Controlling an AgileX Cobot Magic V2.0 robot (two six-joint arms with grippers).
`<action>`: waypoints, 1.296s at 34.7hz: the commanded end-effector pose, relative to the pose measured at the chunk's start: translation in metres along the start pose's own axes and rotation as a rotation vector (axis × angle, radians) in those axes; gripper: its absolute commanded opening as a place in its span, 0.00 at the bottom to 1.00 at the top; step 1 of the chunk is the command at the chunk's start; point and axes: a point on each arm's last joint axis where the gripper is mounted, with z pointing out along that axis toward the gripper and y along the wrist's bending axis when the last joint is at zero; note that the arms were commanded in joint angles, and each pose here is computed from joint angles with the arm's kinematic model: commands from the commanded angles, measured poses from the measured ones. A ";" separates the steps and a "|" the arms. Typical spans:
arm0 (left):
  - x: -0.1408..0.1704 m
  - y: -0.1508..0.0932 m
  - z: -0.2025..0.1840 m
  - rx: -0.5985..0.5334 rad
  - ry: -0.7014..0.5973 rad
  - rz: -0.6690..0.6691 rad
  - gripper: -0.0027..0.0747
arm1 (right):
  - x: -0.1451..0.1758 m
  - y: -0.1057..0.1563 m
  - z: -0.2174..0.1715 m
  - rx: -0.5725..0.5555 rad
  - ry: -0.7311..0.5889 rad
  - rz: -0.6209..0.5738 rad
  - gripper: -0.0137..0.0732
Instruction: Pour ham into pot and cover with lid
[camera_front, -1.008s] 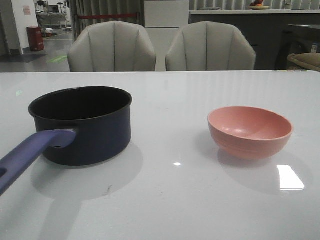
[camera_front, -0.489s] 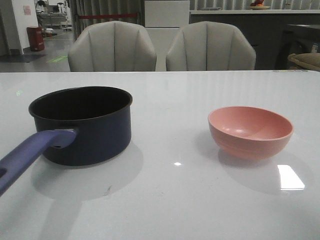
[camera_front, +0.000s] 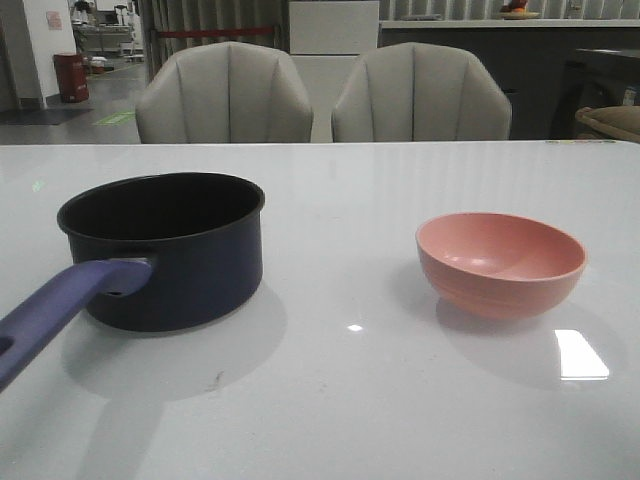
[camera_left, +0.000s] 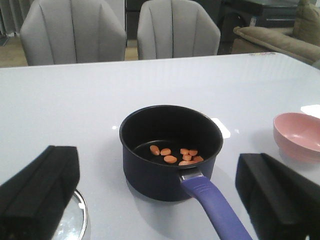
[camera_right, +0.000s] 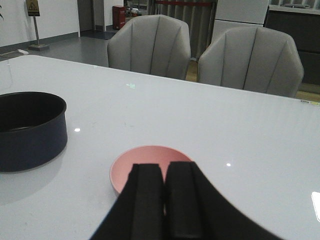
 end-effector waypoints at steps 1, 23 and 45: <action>-0.028 -0.003 0.006 0.010 -0.044 -0.009 0.93 | -0.016 -0.002 0.000 0.018 -0.104 -0.003 0.33; -0.071 0.065 0.103 -0.358 0.444 -0.234 0.93 | -0.016 -0.002 0.000 0.018 -0.104 -0.003 0.33; -0.044 0.142 0.205 -0.422 0.957 -0.381 0.93 | -0.016 -0.002 0.000 0.018 -0.104 -0.003 0.33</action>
